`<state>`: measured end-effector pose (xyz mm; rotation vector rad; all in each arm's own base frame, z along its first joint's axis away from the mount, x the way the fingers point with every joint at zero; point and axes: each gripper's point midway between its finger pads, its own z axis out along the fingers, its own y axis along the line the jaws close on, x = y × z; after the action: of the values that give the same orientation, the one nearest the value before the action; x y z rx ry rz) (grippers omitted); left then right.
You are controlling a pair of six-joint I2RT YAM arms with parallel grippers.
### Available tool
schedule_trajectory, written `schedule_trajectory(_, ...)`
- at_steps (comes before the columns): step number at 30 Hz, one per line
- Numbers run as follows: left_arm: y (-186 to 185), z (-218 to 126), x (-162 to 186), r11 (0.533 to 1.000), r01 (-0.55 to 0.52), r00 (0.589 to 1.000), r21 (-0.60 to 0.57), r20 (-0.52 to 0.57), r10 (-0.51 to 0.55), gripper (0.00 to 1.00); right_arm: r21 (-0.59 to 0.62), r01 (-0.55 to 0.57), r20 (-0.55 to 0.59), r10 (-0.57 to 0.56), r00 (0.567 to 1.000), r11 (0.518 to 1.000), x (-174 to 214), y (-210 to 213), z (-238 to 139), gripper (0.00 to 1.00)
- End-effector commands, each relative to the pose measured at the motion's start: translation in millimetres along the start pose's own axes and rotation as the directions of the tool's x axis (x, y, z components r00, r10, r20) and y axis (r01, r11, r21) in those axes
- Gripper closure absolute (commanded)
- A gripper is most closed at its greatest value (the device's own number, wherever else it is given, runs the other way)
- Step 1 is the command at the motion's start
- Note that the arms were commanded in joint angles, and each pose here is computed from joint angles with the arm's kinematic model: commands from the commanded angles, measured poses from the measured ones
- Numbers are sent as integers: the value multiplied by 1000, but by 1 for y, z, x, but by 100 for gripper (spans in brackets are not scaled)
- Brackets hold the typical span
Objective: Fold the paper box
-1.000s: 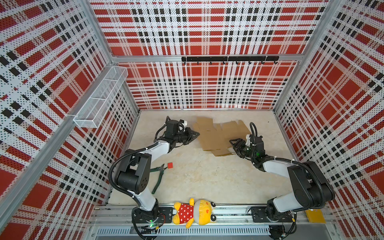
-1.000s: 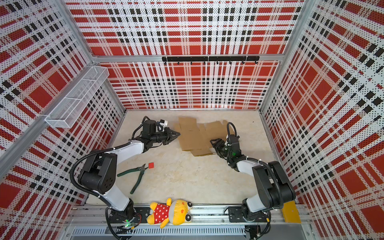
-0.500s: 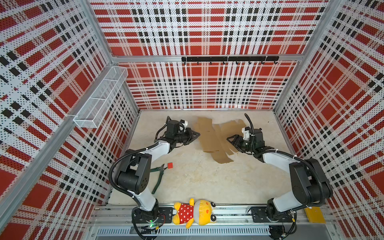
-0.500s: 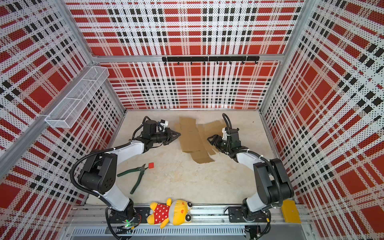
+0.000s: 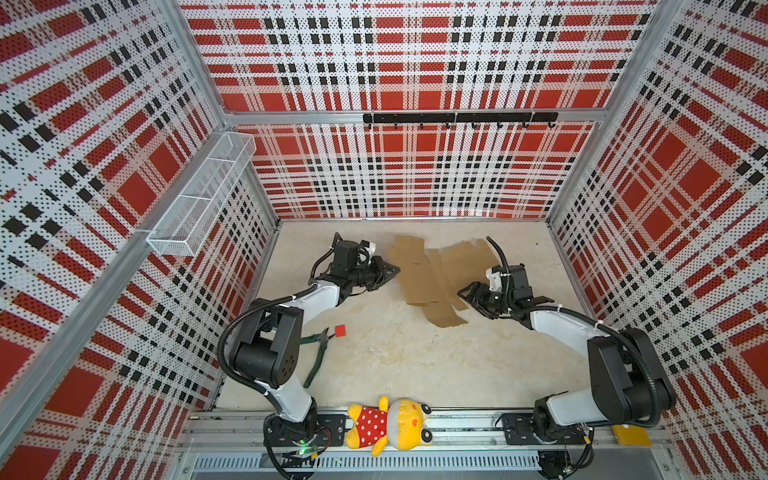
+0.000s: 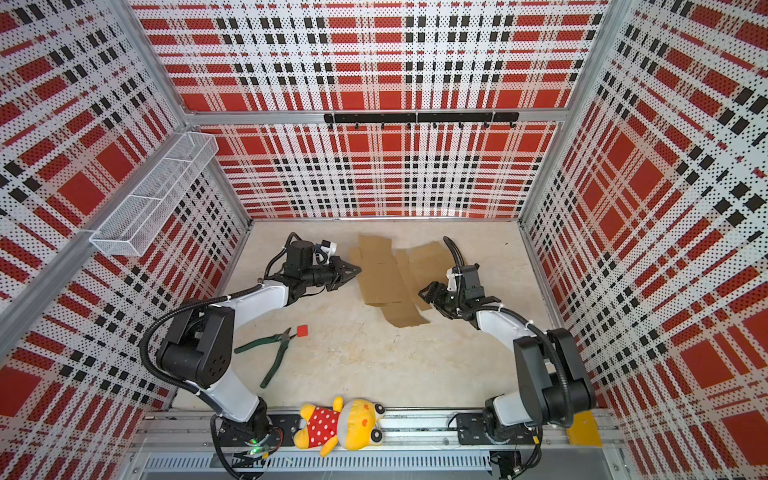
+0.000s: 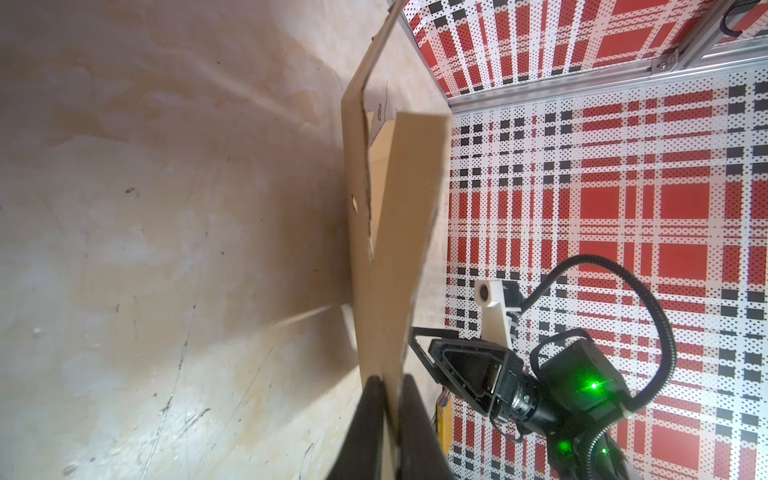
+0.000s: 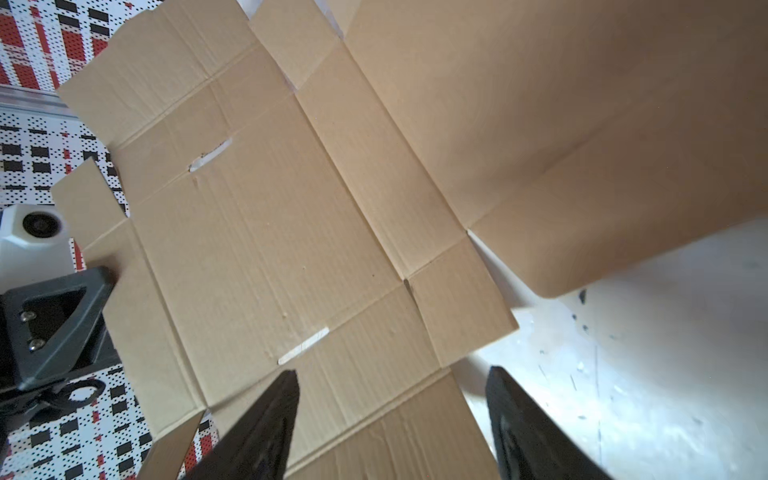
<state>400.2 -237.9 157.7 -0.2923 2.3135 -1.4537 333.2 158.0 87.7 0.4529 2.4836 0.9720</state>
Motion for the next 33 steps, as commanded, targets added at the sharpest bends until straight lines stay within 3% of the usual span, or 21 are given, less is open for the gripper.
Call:
schedule_trajectory(1,-19,-3,-4,999,-27,1000,37,13,27,88,25,-42,1,42,999,999,11,-14,-3,26)
schedule_trajectory(11,-25,6,6,998,-44,999,52,-21,45,88,-56,-106,23,107,994,993,6,-13,18,27)
schedule_trajectory(33,-18,7,6,999,-34,999,33,-17,34,88,-27,-143,23,144,989,989,18,-27,30,28)
